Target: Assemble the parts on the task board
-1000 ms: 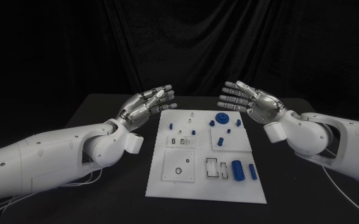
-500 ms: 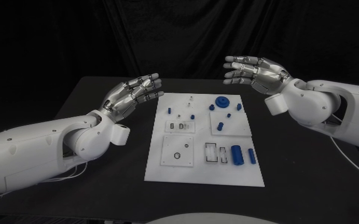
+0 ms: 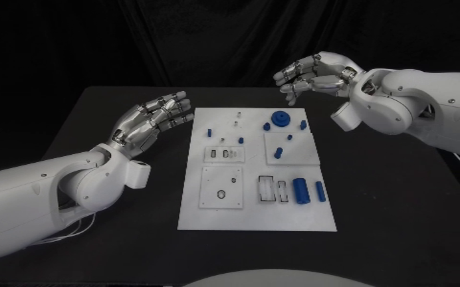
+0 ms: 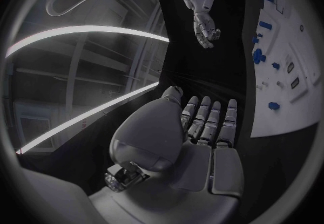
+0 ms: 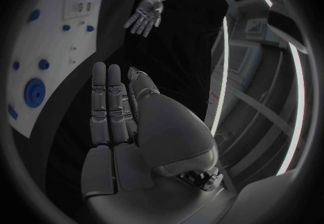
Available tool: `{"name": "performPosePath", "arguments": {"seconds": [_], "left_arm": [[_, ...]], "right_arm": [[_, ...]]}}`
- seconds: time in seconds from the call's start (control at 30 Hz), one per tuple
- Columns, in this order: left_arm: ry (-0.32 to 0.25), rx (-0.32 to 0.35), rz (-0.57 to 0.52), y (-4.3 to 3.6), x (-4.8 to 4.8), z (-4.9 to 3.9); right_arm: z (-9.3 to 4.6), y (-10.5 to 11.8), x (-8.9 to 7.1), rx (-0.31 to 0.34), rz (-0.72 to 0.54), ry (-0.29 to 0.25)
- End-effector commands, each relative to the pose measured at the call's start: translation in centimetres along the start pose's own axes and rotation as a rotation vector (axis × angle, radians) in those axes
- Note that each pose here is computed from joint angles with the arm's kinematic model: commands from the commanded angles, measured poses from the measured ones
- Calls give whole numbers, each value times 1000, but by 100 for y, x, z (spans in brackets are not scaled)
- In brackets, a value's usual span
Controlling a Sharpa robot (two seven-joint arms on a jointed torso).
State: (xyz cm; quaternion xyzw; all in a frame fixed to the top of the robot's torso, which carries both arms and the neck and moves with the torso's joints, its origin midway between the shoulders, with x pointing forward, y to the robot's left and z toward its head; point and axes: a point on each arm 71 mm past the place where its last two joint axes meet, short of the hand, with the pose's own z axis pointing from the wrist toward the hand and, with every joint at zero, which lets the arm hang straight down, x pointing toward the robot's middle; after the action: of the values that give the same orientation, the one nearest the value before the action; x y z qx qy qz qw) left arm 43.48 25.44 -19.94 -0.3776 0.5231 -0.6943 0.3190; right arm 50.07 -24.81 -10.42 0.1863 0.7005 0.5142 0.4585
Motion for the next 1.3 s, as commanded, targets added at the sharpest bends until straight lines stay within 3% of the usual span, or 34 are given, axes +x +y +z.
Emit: {"name": "performPosePath", "arguments": {"seconds": [0.03,0.27,0.53,0.83,1.3], "left_arm": [[23,313,-6,-228,30,-17],[34,316,-20,-247,74,-27],[54,311,-43,-262,143,-49],[57,309,-49,-272,150,-70],[60,303,-54,-280,155,-91]], "right_arm": [[4,-12,-50,56,-384,-49],[39,59,-23,46,-764,-93],[65,121,39,-6,-1073,-111],[73,95,139,-21,-1223,-88],[27,31,198,7,-1255,-53]]}}
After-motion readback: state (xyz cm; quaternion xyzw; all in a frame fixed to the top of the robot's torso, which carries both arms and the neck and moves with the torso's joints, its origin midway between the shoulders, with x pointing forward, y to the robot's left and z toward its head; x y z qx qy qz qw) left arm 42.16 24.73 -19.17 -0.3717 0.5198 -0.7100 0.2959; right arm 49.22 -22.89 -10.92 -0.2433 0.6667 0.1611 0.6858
